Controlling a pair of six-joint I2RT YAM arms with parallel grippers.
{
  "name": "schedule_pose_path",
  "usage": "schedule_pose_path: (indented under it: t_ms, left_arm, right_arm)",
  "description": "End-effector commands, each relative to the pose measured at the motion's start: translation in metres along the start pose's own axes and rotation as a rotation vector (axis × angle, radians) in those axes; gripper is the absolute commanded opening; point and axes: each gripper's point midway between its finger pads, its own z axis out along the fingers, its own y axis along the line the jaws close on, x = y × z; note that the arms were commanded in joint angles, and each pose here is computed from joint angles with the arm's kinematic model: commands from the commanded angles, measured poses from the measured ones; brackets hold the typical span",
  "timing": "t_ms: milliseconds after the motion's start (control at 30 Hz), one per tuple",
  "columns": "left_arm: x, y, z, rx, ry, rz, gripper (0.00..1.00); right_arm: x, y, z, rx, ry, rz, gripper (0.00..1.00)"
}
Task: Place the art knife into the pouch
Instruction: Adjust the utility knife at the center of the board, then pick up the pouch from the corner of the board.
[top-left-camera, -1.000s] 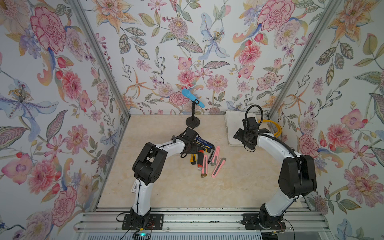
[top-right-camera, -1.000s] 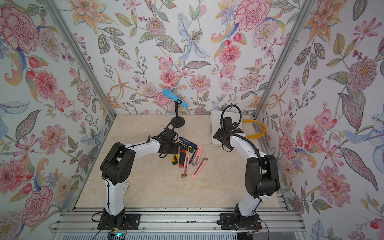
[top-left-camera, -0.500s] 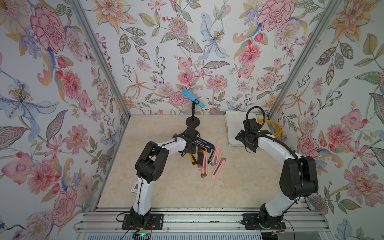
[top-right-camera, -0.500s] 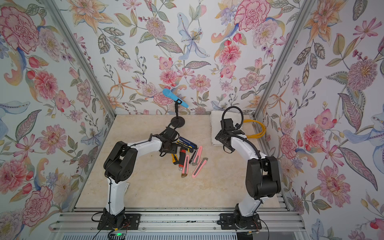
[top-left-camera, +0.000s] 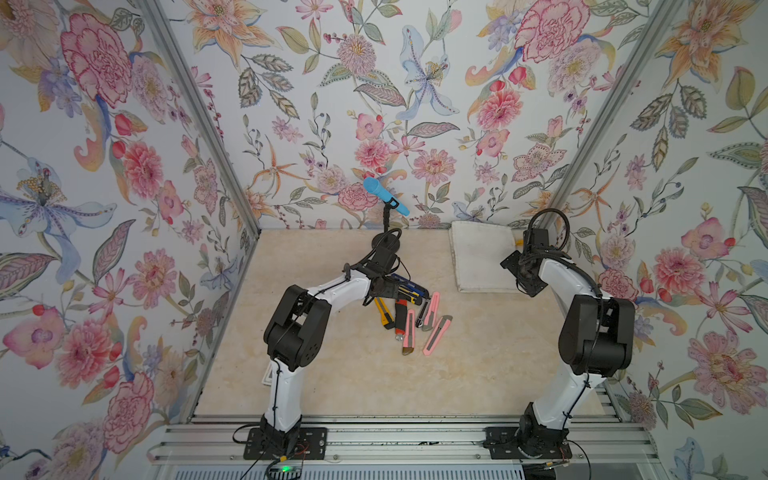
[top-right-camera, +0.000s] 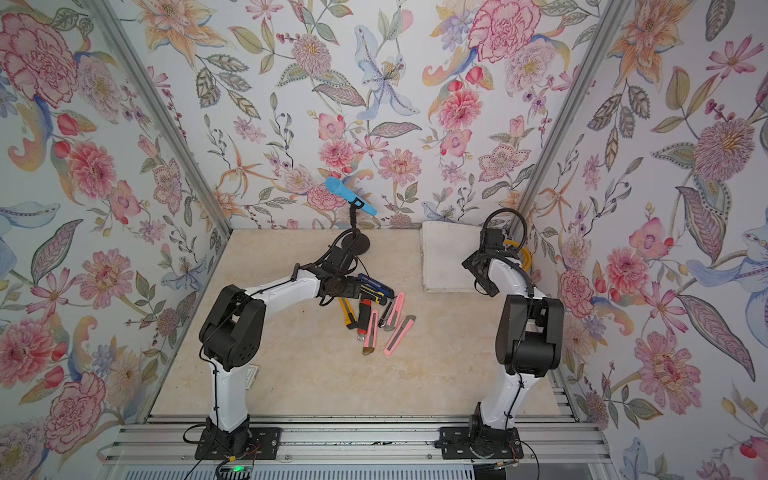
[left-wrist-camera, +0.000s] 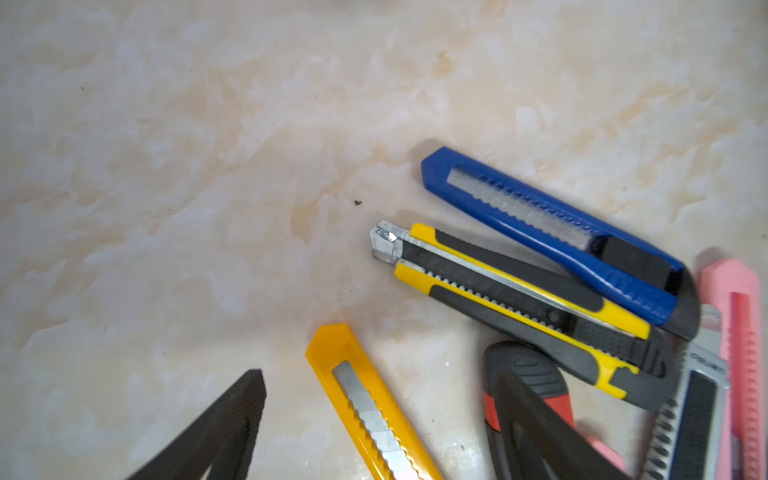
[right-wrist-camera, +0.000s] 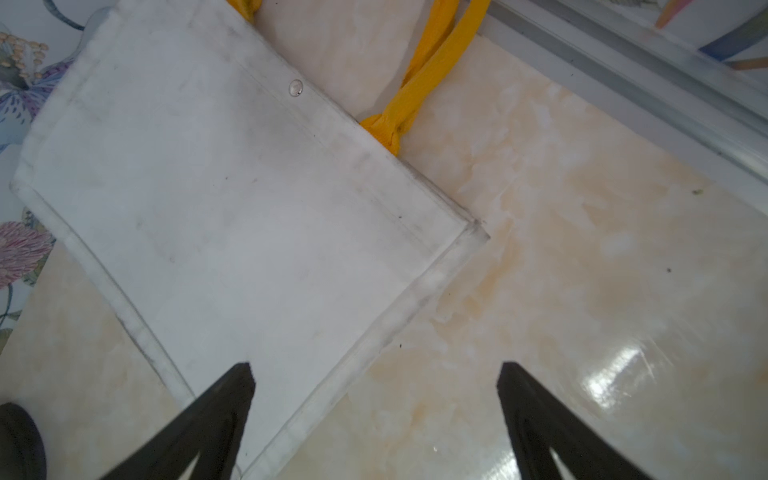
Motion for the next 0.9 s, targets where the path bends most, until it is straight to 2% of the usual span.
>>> schedule_pose_path:
  t_ms: [0, 200, 533, 867]
  left_arm:
    - [-0.034, -0.009, -0.032, 0.041, -0.112, -0.023, 0.90]
    - [-0.044, -0.004, -0.047, 0.032, -0.161, -0.065, 0.91]
    - [-0.037, 0.001, -0.050, 0.016, -0.154, -0.079, 0.92]
    - [-0.028, 0.008, -0.053, 0.000, -0.143, -0.087, 0.92]
  right_arm:
    - [0.009, 0.005, 0.015, -0.031, 0.099, 0.080, 0.89]
    - [0.017, 0.007, 0.031, -0.032, 0.153, 0.139, 0.85]
    - [0.025, 0.008, 0.054, -0.012, 0.197, 0.219, 0.81]
    - [0.041, 0.003, 0.060, -0.026, 0.217, 0.286, 0.78]
